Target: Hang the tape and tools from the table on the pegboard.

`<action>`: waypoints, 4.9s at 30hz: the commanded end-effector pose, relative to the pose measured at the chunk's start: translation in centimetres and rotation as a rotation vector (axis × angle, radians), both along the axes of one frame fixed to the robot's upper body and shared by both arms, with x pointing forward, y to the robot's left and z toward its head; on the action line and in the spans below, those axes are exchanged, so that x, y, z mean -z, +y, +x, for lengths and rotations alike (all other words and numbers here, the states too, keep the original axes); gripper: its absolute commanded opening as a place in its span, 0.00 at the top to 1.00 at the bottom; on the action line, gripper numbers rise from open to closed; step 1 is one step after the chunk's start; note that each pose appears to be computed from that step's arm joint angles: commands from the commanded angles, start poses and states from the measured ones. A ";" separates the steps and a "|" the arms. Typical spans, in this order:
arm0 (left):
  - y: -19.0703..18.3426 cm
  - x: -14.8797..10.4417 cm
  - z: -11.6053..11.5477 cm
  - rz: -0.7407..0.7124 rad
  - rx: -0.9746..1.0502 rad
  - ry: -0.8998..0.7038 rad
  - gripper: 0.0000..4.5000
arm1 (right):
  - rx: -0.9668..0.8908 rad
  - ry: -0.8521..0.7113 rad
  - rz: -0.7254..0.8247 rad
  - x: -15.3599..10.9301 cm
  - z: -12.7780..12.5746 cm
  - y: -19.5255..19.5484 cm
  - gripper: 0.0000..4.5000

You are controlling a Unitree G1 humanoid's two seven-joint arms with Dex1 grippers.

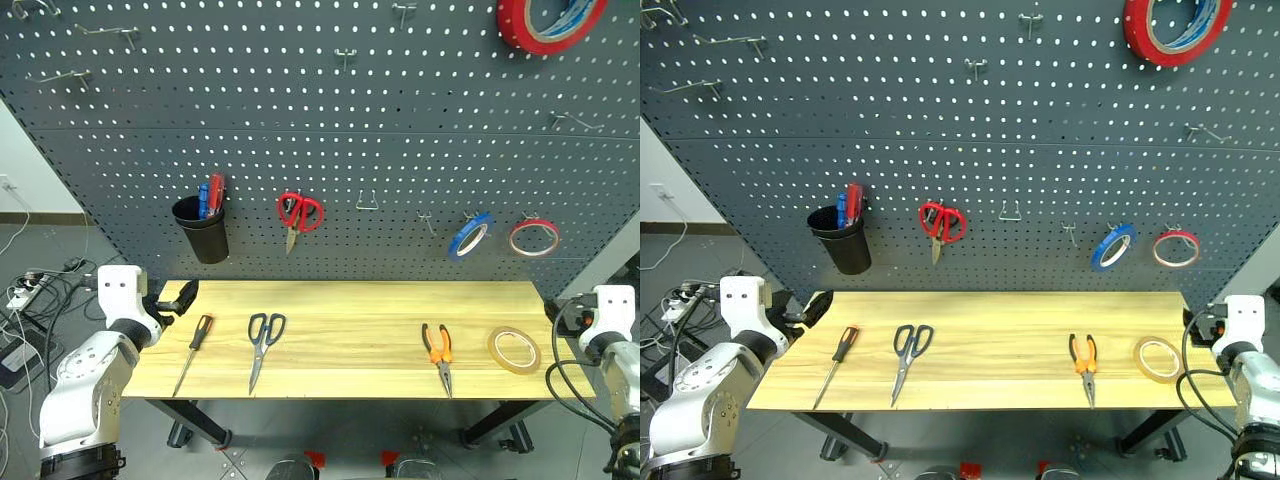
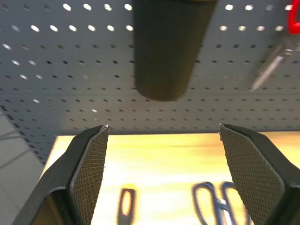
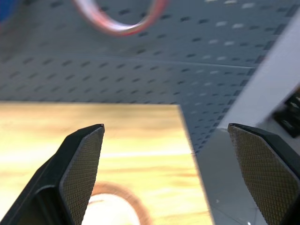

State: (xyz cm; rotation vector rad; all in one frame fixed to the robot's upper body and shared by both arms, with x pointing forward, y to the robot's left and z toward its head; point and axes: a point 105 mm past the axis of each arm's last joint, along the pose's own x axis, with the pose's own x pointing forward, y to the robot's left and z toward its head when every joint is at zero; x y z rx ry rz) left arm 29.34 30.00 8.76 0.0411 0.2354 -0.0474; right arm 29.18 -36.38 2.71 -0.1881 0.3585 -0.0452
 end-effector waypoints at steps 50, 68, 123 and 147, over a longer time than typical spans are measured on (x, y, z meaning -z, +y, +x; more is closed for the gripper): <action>-20.7 -4.5 -1.3 0.158 1.413 -0.148 0.11 | -0.216 0.535 -0.043 6.6 4.3 9.0 0.80; -20.5 -6.9 1.1 0.097 1.191 -0.351 0.11 | -0.455 -0.334 -0.449 -10.5 -2.4 19.0 0.90; -16.0 -4.1 2.5 0.301 1.150 -0.144 0.11 | -0.071 0.233 -0.022 0.4 3.0 21.2 0.00; -15.8 -4.0 2.5 0.300 1.128 -0.152 0.11 | -0.063 0.499 0.077 5.3 4.3 19.9 0.00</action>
